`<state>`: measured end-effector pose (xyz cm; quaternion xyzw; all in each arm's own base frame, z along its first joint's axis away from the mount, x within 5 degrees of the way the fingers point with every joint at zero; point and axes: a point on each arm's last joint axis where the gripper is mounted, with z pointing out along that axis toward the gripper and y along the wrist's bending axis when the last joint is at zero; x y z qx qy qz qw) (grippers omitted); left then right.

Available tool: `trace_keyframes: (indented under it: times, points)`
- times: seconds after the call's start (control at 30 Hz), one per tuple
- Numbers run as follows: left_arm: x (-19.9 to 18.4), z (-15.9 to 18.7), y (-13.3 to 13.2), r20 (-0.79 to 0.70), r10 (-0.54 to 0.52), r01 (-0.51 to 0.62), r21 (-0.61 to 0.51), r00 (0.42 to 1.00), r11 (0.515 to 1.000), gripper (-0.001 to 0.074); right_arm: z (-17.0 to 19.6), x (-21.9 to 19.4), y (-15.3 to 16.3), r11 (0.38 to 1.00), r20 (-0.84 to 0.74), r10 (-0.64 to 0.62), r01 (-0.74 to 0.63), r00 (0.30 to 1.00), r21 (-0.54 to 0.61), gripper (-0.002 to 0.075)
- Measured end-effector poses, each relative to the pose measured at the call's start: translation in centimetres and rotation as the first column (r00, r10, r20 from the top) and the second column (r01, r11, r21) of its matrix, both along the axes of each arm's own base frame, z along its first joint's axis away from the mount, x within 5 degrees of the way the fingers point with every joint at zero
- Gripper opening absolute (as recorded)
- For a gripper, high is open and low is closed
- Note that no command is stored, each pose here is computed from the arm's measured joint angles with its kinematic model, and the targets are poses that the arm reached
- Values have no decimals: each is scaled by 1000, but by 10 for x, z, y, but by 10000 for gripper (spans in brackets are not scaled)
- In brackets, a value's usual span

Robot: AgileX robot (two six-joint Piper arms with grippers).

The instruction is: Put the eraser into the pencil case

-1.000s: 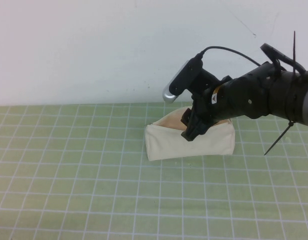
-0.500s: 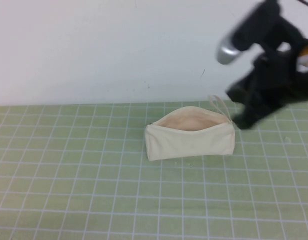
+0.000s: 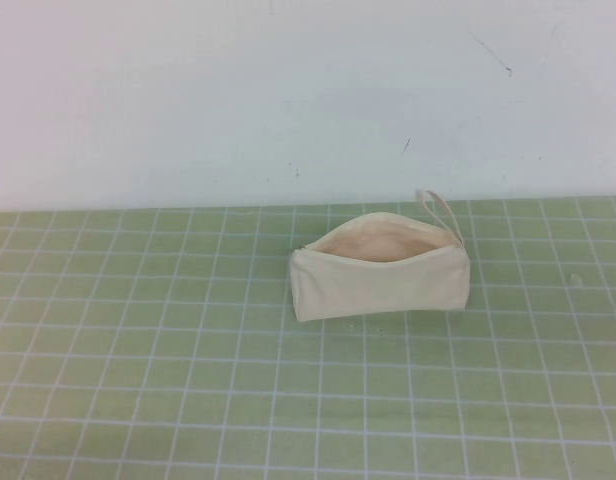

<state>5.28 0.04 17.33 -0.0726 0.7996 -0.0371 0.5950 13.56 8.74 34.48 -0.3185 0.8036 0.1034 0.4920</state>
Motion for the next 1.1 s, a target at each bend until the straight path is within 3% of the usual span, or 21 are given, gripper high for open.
trace_keyframes:
  times: [0.2,0.3,0.47,0.6,0.93,1.1]
  points:
    - [0,0,0,0,0,0,0,1000,1000,-3,-20,-40,-30,996,130,-48,37,990,86,-1]
    - [0,0,0,0,0,0,0,1000,1000,-3,-32,-53,-48,984,186,-149,128,971,121,-1]
    - [0,0,0,0,0,0,0,1000,1000,-3,-56,-74,-75,913,247,-400,358,883,196,-1]
    - [0,0,0,0,0,0,0,1000,1000,-3,-75,-82,-83,853,232,-514,463,826,240,-1]
    - [0,0,0,0,0,0,0,1000,1000,-3,-137,-78,-83,815,106,-562,528,820,238,-1]
    - [0,0,0,0,0,0,0,1000,1000,-3,-168,-80,-84,772,40,-595,557,803,306,-1]
